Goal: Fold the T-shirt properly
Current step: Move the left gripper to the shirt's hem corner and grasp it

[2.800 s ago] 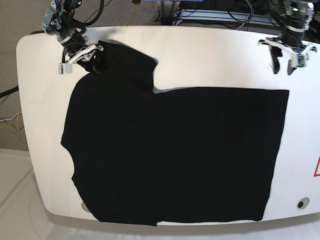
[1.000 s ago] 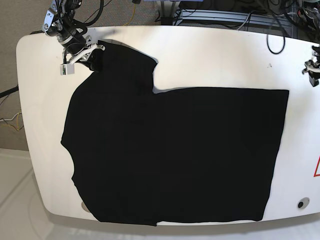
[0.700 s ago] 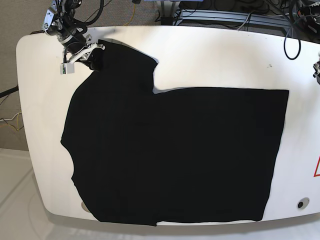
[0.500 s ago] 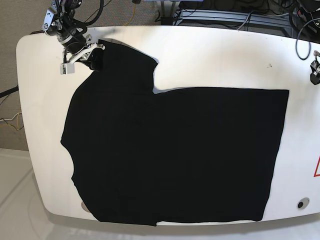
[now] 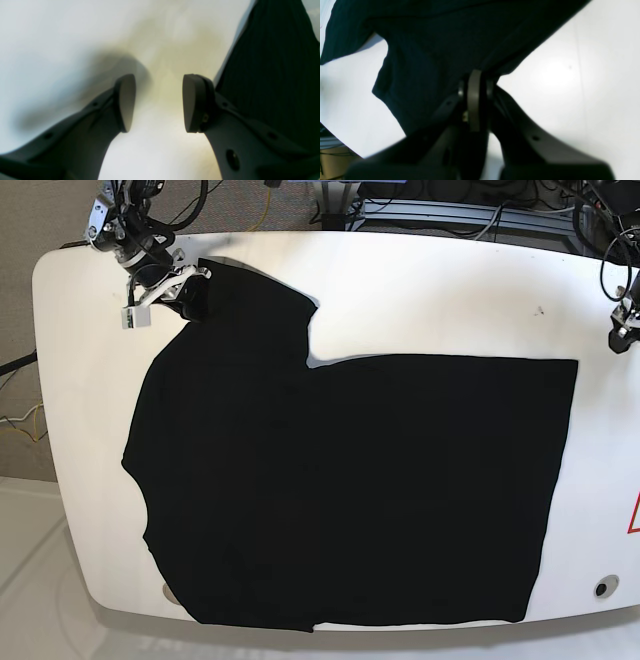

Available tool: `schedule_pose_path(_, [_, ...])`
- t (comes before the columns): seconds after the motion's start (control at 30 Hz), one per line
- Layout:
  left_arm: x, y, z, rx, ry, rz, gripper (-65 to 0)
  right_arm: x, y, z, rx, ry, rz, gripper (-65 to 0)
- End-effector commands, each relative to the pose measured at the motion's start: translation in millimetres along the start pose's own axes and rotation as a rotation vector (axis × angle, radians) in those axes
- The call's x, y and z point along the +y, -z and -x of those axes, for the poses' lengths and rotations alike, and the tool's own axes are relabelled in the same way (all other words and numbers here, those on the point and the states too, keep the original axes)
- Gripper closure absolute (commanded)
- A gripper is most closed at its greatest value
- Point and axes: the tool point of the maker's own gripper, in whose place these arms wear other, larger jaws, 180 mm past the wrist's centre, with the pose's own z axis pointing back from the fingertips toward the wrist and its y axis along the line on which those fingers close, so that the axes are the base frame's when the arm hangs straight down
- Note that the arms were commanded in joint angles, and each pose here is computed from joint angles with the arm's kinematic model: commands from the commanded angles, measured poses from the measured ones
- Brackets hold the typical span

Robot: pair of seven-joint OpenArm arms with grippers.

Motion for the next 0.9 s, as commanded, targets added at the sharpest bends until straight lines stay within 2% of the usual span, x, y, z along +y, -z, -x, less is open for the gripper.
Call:
schedule_pose_path(0.0, [-4, 1, 0, 0.041, 0.060, -0.011, -28.2, -4, -2, 4, 0.034, -0.025, 0.022, 0.0])
schedule_pose_path(0.3, [-21, 15, 25, 0.133, 0.166, 0.004, -27.8, -6, -2, 5, 0.037, -0.027, 0.029, 0.0])
schedule_pose_path(0.57, [-35, 23, 40, 0.182, 0.194, 0.038, -27.3, -6, -3, 5, 0.036, -0.026, 0.029, 0.0])
schedule_pose_path(0.87, [-45, 26, 62, 0.286, 0.222, 0.068, -25.0, -4, -1, 3, 0.032, -0.027, 0.017, 0.0])
